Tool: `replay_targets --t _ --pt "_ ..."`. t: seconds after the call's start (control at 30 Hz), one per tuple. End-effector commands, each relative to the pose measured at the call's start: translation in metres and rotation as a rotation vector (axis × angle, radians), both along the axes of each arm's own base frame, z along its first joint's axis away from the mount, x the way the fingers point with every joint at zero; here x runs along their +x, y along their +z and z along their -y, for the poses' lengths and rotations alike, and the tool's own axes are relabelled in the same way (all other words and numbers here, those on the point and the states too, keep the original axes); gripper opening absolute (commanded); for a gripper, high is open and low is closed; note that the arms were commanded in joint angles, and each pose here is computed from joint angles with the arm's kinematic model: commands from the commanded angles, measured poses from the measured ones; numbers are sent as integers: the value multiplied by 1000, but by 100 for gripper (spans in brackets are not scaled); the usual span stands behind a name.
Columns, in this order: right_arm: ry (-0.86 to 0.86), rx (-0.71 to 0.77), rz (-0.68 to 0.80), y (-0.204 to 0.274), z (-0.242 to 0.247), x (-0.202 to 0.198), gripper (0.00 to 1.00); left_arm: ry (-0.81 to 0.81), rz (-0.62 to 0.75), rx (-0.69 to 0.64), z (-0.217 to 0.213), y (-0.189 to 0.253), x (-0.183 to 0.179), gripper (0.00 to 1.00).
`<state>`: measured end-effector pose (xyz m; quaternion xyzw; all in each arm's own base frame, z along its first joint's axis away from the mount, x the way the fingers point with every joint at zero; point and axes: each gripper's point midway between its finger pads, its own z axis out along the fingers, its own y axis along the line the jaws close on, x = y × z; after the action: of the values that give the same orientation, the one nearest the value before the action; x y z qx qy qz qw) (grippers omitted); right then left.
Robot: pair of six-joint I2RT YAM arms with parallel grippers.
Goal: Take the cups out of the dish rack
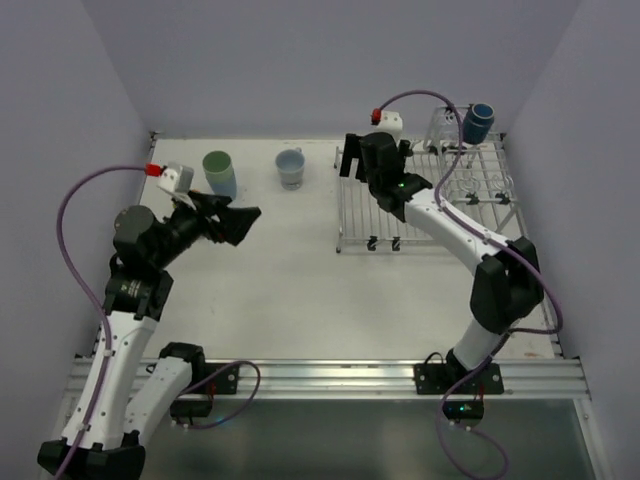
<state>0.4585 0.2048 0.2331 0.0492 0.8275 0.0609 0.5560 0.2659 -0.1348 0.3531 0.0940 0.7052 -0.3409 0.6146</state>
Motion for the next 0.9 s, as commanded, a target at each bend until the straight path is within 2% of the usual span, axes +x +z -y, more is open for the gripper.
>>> replay_targets --t 0.0,0.13,0.23,0.43,0.67,0.87 --pt "-129 -54 31 15 16 33 99 -204 -27 -27 25 -42 -37 100" --pt "-191 -87 -24 -4 23 67 99 -334 -54 21 48 -79 -60 100" --pt "-237 -102 -51 -16 34 87 99 -382 -53 70 57 -82 -68 100" --pt "-290 -63 -126 -44 62 108 99 -362 -63 100 62 -87 -66 100" --pt "-216 -43 -177 -65 54 123 99 -347 -75 119 62 -90 -63 100" --pt "-228 -44 -205 -82 64 132 99 -329 -82 122 61 -92 -59 100"
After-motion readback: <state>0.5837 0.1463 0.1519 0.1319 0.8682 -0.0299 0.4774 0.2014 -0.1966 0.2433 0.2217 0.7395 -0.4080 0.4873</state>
